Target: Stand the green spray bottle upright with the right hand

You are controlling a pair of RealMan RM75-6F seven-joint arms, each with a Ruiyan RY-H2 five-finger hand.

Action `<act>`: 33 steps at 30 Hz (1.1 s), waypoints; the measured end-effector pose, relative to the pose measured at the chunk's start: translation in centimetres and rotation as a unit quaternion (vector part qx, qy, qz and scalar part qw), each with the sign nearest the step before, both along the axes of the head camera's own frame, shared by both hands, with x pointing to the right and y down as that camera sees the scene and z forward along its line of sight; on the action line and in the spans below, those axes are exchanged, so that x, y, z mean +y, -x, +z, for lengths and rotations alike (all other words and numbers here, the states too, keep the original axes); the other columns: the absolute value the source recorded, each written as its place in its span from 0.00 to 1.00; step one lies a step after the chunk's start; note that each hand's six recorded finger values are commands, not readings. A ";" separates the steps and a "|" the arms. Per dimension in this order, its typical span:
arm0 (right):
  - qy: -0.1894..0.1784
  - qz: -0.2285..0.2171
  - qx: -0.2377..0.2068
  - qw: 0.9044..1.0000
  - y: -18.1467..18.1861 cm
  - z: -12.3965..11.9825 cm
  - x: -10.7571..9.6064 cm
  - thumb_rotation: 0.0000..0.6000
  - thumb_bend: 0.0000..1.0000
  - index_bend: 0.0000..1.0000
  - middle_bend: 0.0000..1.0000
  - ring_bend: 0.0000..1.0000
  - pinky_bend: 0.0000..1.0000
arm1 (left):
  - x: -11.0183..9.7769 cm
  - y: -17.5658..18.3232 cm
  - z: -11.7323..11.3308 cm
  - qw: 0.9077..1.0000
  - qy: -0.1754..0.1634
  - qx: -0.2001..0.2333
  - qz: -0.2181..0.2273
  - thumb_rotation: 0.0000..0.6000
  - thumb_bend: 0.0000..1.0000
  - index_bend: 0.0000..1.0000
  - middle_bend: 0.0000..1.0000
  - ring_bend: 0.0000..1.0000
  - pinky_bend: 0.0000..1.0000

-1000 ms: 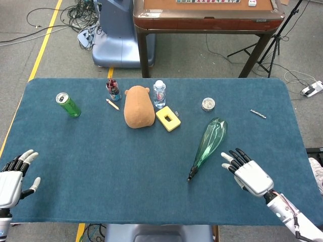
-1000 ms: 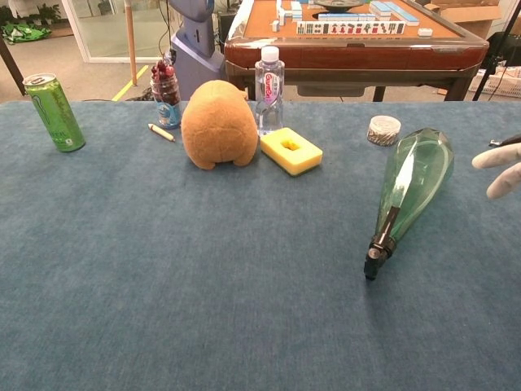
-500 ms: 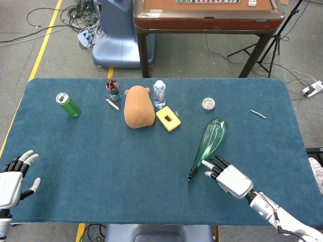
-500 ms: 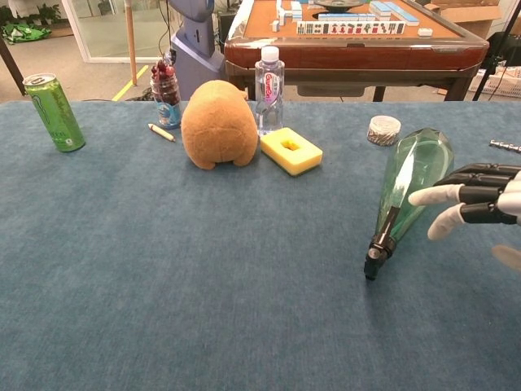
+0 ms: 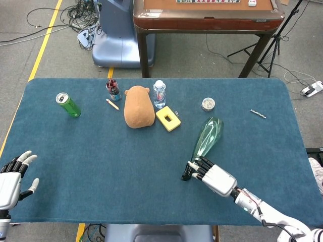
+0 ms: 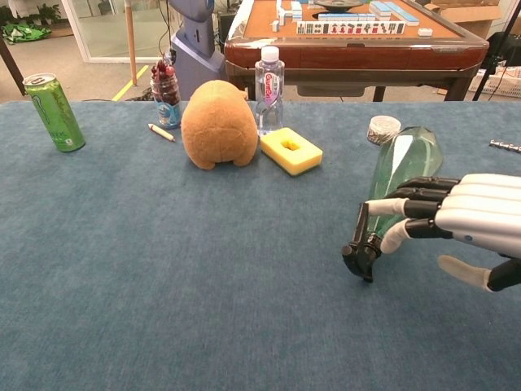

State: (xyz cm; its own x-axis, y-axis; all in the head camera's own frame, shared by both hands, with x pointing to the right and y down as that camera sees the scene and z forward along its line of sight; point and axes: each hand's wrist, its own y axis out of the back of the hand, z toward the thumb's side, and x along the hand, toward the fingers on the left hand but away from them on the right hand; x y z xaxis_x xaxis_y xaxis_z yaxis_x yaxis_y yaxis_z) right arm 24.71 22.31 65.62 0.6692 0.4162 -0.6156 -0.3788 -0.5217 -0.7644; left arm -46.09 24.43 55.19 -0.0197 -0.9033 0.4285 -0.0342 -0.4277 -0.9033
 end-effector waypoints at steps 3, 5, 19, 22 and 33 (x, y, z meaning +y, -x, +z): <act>-0.005 0.003 -0.007 1.000 1.0 0.4 -0.7 1.00 0.62 0.27 0.04 0.00 0.02 | 0.1 0.0 0.0 1.000 0.001 -0.001 0.000 1.00 0.36 0.20 0.14 0.16 0.22; -0.008 0.007 -0.011 1.000 1.6 0.6 -1.3 1.00 0.62 0.27 0.04 0.00 0.02 | 0.1 0.1 0.0 1.000 0.002 -0.001 -0.001 1.00 0.36 0.20 0.14 0.16 0.22; -0.050 -0.002 -0.005 0.999 2.5 -0.9 -4.8 1.00 0.12 0.25 0.08 0.00 0.02 | 0.3 0.1 0.0 1.000 0.002 0.001 -0.001 1.00 0.36 0.20 0.14 0.16 0.22; -0.060 -0.012 0.007 0.998 2.6 -0.3 -5.3 1.00 0.07 0.23 0.08 0.00 0.02 | 0.2 -0.2 0.0 1.000 0.003 0.003 0.001 1.00 0.36 0.20 0.14 0.16 0.22; -0.095 -0.062 0.034 0.993 4.1 2.4 -6.6 1.00 0.11 0.23 0.08 0.00 0.02 | 0.5 0.0 -0.3 1.000 0.001 0.000 -0.004 1.00 0.36 0.22 0.14 0.16 0.22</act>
State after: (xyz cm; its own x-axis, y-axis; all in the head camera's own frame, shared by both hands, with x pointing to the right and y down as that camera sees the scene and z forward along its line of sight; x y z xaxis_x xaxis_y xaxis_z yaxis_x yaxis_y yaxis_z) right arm 20.65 15.71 68.00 0.6815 0.4463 -0.5800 -0.4855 -0.3174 -0.8146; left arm -46.04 24.92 54.94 -0.0266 -0.9025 0.4298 -0.0370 -0.4288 -0.9027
